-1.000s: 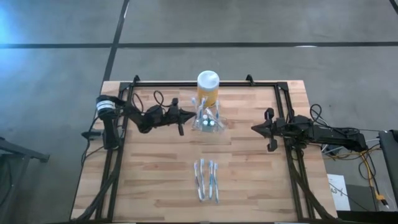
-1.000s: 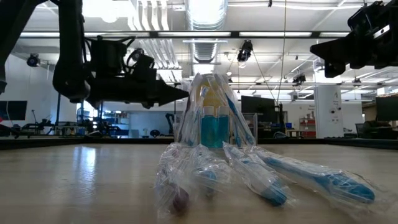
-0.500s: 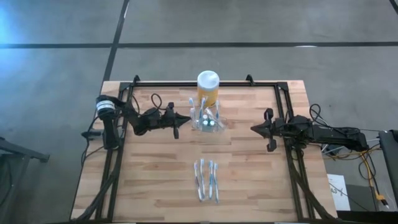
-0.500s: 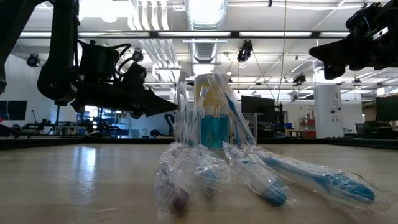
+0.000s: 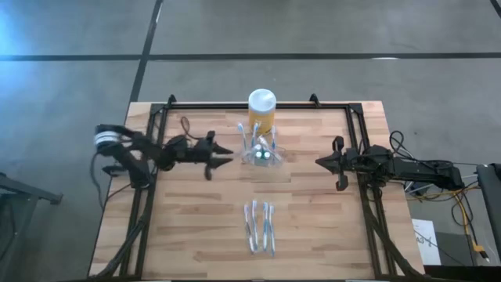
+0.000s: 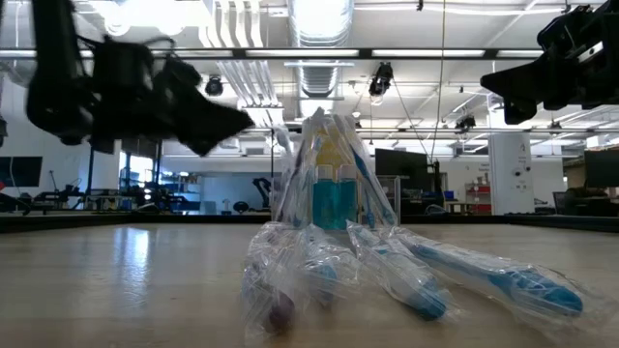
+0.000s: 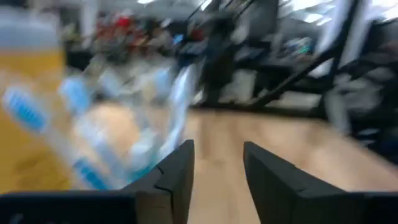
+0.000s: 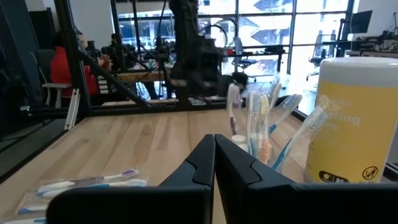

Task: Pick & Place toothbrushing station
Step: Put the blue toothbrush into the transparent organizer

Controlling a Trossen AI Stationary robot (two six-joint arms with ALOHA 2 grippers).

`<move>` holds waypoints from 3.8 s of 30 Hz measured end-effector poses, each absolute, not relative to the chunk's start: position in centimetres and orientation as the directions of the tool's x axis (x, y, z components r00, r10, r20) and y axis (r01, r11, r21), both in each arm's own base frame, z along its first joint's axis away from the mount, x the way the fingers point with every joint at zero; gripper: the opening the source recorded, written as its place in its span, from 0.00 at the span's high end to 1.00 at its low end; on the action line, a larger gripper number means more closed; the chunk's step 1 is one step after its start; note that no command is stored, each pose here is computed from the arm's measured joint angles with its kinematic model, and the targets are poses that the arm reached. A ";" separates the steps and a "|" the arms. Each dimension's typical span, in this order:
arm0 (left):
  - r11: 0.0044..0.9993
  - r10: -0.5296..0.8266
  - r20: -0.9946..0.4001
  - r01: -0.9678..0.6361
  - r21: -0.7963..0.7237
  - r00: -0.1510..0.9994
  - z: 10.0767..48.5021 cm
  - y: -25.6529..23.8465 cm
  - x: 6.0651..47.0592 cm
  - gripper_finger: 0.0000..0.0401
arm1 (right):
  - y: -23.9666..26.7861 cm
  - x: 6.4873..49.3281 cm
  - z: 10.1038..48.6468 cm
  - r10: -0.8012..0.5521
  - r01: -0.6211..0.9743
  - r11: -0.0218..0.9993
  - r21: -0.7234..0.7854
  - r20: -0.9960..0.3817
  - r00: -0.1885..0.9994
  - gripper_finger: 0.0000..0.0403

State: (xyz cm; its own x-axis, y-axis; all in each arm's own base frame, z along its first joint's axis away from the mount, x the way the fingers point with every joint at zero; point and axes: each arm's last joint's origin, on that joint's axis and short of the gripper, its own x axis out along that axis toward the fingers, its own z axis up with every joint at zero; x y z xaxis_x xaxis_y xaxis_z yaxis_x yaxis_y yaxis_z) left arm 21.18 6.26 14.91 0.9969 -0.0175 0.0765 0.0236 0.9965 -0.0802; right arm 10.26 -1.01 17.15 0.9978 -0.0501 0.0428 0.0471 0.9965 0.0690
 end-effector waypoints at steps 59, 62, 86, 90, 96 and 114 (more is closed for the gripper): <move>0.998 -0.052 0.041 0.054 -0.036 0.998 17.0 1.9 9.5 0.94 | 8.5 20.0 19.2 -0.138 0.328 0.897 0.298 -0.515 0.846 0.98; 0.997 -0.052 0.035 0.054 -0.046 0.998 16.9 1.9 9.5 0.94 | 10.7 22.2 19.1 -0.187 0.433 0.865 0.253 -0.637 0.748 0.98; 0.994 -0.063 -0.012 0.062 -0.085 0.998 16.5 2.0 9.8 0.94 | 18.1 35.9 16.8 -0.095 0.552 0.823 0.135 -0.925 0.368 0.87; 0.993 -0.070 -0.037 0.066 -0.094 0.997 16.3 2.0 10.0 0.94 | 17.6 36.7 16.5 -0.079 0.633 0.753 0.177 -0.932 0.354 0.73; 0.992 -0.072 -0.082 0.063 -0.113 0.994 15.9 2.1 10.2 0.94 | 17.0 36.6 15.9 -0.095 0.714 0.675 0.188 -0.937 0.337 0.54; 0.983 -0.074 -0.120 0.052 -0.178 0.990 15.5 2.2 10.4 0.94 | 17.6 34.9 17.3 -0.063 0.656 0.743 0.133 -0.961 0.268 0.66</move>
State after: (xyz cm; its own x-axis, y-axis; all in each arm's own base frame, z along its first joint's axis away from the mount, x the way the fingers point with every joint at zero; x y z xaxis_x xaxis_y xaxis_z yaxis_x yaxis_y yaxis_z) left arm 10.42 2.18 15.52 0.9901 -0.0736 -0.1197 0.0516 0.9827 -0.1776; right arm 34.91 17.62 17.28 0.2676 -0.0635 -0.9614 0.6557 0.7432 0.1334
